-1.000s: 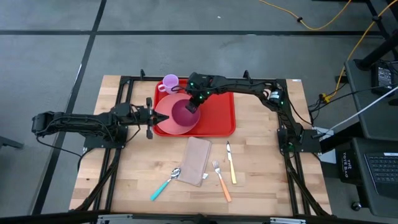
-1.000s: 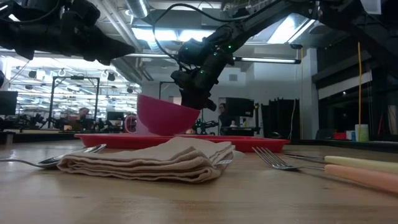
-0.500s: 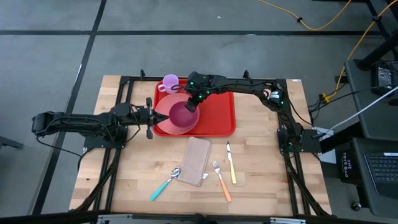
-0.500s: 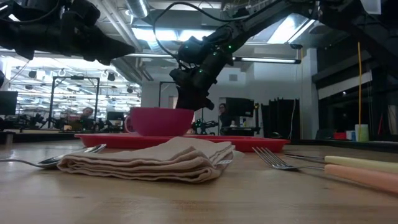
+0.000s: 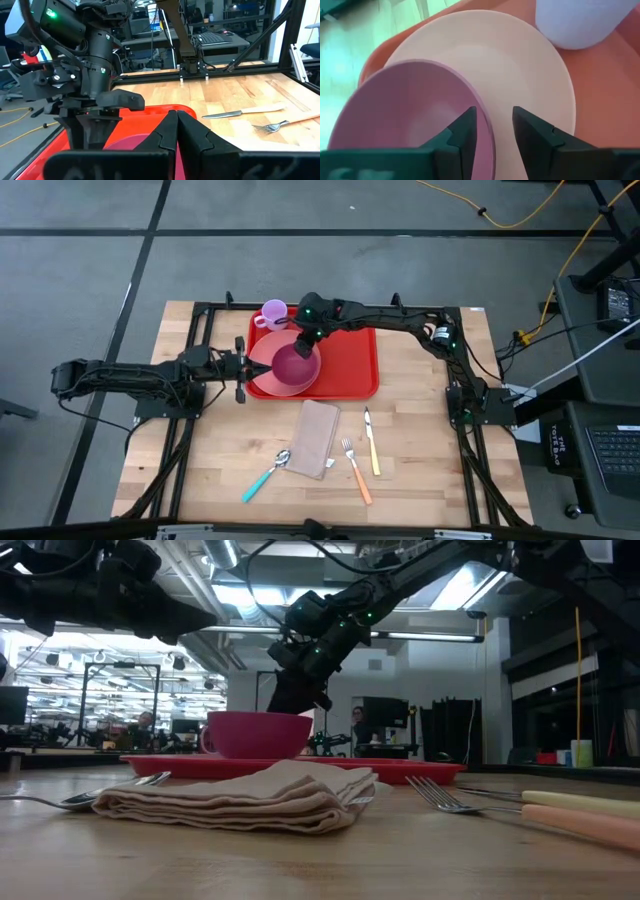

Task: Set up tray
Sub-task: Put the pink bowl on top of the light orange plate

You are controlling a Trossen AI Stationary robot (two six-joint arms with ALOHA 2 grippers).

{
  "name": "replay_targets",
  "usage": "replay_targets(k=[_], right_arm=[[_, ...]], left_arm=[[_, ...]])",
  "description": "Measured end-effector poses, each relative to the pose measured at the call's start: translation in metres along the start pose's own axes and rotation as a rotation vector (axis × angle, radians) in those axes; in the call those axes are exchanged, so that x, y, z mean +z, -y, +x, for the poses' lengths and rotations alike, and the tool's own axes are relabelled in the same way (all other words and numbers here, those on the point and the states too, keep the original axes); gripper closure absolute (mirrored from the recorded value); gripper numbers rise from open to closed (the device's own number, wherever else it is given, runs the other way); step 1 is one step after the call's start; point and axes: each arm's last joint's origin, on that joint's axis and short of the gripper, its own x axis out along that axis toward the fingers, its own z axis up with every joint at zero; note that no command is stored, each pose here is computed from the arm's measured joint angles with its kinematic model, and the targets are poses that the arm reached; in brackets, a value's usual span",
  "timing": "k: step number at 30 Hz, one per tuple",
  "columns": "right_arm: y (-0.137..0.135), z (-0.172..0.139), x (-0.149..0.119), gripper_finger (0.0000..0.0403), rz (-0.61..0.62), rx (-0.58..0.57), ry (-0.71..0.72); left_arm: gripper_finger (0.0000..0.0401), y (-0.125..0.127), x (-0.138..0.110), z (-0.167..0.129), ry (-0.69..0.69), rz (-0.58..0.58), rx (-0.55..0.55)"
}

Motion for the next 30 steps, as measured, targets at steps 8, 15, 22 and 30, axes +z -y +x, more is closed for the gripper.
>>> replay_targets(k=[8,15,22,30], right_arm=[[-0.003,-0.009,0.007,0.0272,-0.068,-0.01,-0.009],[-0.019,-0.048,0.039,0.0284,-0.219,-0.161,-0.016],[-0.044,-0.08,0.062,0.0359,-0.352,-0.132,0.037],[-0.044,-0.094,0.059,0.0394,-0.329,-0.131,0.012]], left_arm=[[0.0398,0.0,0.001,0.0,0.01,0.001,0.001],[0.0398,0.0,0.003,0.0,0.026,0.002,0.002],[0.0398,0.004,-0.002,0.001,-0.021,0.056,-0.025],[0.0398,0.012,-0.002,0.001,-0.024,0.063,-0.025]])
